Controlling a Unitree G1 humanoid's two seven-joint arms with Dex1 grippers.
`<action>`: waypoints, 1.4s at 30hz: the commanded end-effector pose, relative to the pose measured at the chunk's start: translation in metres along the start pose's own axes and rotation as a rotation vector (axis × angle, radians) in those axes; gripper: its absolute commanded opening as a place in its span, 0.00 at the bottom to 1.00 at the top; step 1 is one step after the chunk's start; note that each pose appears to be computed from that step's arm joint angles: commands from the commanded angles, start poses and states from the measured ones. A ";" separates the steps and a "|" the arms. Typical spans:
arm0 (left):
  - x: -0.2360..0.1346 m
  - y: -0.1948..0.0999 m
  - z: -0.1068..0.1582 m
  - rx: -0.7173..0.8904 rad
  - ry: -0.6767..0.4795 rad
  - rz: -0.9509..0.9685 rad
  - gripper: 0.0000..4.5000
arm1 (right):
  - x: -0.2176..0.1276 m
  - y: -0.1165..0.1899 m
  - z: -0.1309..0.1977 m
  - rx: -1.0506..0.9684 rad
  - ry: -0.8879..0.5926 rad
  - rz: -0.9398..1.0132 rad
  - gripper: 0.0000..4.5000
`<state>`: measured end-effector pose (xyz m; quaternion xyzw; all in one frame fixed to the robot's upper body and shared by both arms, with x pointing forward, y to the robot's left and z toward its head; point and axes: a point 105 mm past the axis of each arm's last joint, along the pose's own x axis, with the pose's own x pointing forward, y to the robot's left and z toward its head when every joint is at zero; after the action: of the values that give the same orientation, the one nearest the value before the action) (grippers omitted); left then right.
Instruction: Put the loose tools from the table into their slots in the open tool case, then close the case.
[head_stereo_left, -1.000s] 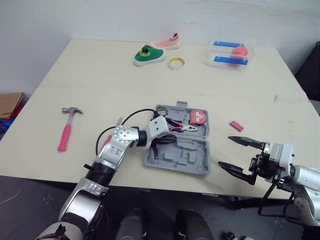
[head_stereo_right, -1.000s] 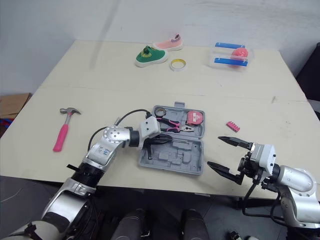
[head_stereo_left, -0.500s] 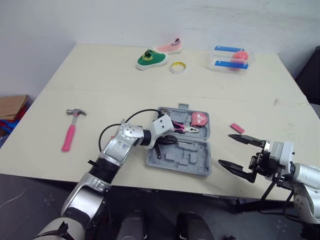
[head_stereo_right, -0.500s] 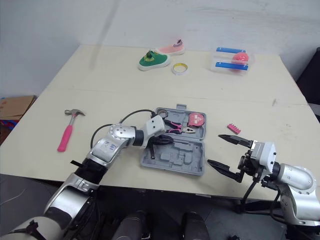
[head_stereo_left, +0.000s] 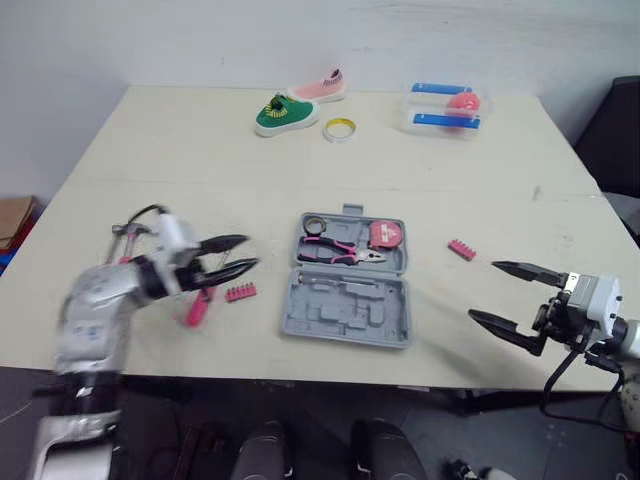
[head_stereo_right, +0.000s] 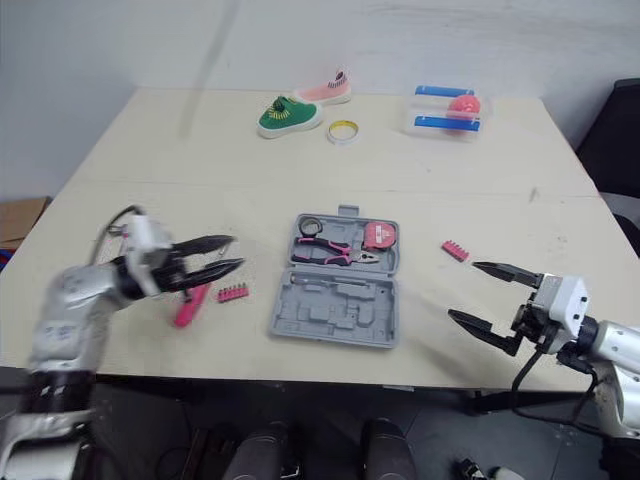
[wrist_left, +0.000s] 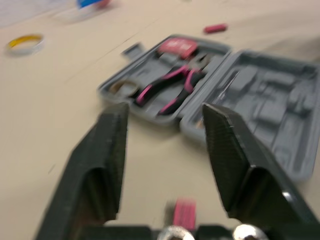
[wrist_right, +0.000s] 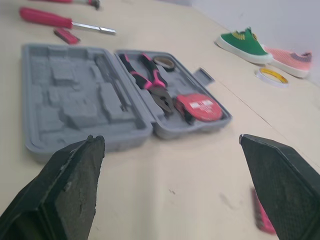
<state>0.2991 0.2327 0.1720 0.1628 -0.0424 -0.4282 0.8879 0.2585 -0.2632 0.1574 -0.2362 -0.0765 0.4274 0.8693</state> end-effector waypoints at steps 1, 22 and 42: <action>-0.050 0.027 0.016 0.102 0.011 0.173 0.86 | -0.016 -0.014 0.006 -0.069 0.018 -0.046 1.00; -0.239 0.074 -0.027 -0.119 0.170 0.913 1.00 | -0.065 -0.029 -0.038 0.007 0.130 -0.205 1.00; -0.119 0.077 -0.071 -0.519 0.582 0.812 1.00 | 0.070 0.043 0.076 -0.043 -0.436 0.253 1.00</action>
<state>0.2964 0.3766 0.1354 -0.0023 0.2489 -0.0133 0.9684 0.2519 -0.1636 0.1905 -0.1579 -0.2229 0.5644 0.7790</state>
